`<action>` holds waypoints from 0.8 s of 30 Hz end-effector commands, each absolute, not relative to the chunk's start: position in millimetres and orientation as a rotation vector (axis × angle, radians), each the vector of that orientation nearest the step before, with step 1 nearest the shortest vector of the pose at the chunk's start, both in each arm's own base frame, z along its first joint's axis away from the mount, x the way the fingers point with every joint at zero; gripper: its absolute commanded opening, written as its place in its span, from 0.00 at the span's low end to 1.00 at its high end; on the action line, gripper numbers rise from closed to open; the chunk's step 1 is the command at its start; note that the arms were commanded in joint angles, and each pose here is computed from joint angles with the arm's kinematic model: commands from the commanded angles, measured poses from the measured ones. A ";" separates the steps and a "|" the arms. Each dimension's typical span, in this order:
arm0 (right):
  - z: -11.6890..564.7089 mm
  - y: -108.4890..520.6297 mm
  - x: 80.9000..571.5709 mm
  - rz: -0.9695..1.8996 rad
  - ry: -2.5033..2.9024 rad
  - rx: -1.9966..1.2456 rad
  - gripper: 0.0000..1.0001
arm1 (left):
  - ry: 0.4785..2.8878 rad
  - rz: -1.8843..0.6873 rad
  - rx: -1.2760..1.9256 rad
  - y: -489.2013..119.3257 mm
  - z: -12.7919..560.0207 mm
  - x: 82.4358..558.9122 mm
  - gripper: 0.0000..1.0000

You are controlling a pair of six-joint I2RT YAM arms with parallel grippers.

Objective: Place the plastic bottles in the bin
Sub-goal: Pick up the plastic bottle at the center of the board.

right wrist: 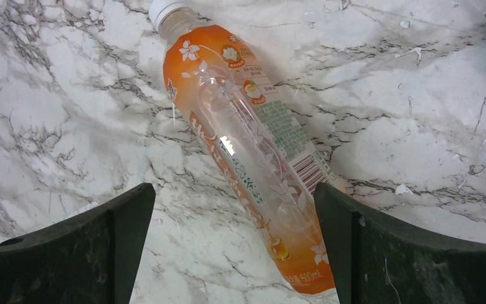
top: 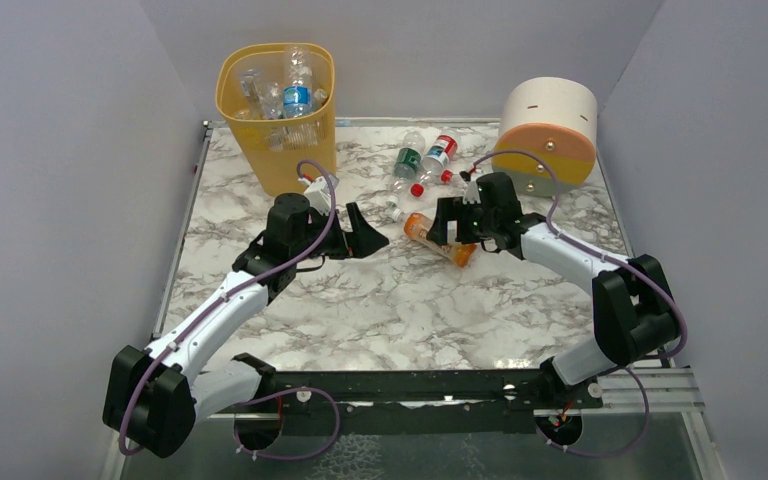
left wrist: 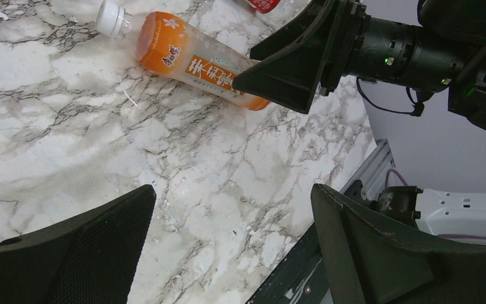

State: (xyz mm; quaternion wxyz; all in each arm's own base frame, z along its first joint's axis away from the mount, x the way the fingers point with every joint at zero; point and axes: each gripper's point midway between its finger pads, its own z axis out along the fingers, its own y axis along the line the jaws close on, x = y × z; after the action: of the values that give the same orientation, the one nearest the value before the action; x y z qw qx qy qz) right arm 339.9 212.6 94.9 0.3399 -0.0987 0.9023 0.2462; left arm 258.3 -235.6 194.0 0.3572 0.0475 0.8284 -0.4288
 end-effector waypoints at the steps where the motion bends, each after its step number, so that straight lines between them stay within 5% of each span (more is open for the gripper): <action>1: 118.8 224.5 336.5 0.701 2.299 -0.301 1.00 | 2.109 -1.095 0.122 -235.9 200.7 259.6 0.99; 15: 112.0 203.4 379.7 0.478 2.276 -0.210 0.99 | 2.102 -1.111 0.136 -238.4 195.1 256.4 0.99; 24: 69.9 206.1 364.0 0.564 2.332 -0.194 0.99 | 2.095 -1.129 0.134 -240.3 193.4 256.4 0.99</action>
State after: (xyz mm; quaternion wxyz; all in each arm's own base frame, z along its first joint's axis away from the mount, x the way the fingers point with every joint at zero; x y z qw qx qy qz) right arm 366.4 202.9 80.5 0.3598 -0.0761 0.9073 0.2039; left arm 254.5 -237.3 184.6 0.3527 0.0486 0.8306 -0.4282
